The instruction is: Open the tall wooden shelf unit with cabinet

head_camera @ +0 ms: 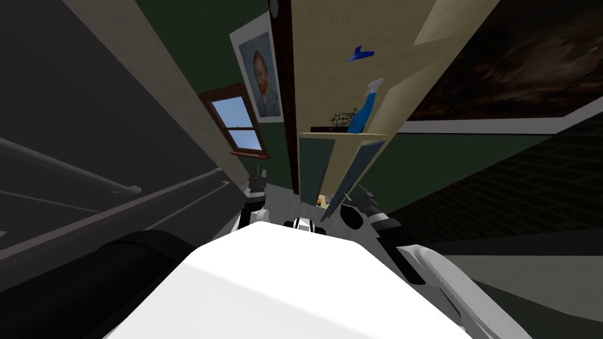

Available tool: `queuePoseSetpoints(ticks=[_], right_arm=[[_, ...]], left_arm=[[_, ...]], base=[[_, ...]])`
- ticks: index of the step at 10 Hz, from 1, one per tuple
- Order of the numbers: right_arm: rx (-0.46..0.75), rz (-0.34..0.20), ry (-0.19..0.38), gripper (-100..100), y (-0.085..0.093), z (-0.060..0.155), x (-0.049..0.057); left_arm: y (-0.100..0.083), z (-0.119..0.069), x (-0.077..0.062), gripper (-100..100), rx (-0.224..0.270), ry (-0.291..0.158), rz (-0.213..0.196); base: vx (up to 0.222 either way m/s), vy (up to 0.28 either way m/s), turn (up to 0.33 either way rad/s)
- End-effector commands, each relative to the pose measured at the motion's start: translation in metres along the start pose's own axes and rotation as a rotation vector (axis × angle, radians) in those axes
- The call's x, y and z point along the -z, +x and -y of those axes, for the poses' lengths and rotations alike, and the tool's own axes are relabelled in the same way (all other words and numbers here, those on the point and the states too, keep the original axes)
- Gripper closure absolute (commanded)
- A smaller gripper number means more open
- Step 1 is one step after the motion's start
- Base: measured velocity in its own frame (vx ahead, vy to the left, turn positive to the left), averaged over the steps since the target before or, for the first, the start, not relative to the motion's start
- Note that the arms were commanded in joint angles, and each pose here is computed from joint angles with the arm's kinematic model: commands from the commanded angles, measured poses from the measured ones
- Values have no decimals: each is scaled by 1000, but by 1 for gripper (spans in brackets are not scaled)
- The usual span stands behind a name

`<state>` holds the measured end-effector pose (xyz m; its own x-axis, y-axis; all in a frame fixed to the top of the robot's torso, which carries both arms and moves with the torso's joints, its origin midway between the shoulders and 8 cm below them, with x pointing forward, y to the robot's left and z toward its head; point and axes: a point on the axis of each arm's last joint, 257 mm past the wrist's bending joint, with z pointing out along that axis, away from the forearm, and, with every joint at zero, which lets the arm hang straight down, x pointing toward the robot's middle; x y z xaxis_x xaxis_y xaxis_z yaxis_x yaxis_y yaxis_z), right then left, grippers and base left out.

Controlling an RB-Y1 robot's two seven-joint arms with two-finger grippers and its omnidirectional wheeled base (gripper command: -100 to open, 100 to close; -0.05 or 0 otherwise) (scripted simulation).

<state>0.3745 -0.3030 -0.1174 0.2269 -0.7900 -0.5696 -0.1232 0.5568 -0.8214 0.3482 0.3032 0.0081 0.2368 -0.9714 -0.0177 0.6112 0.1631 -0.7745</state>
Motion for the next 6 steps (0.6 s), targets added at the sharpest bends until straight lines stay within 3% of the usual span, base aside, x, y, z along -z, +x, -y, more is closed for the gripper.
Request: queuePoseSetpoints(ticks=[1, 2, 5, 6], right_arm=[[3, -51, 38, -100, 17, 13, 3], [4, -72, 54, -100, 24, 18, 5], [7, -61, 44, -100, 19, 17, 6], [6, -61, 45, 100, 19, 18, 6]], left_arm=[[0, 0, 0, 0, 0, 0, 0], [0, 0, 0, 0, 0, 0, 0], [0, 0, 0, 0, 0, 0, 0], [0, 0, 0, 0, 0, 0, 0]], base=[[-3, 120, -58], [-3, 104, -84], [52, 32, -14], [9, 2, 2]])
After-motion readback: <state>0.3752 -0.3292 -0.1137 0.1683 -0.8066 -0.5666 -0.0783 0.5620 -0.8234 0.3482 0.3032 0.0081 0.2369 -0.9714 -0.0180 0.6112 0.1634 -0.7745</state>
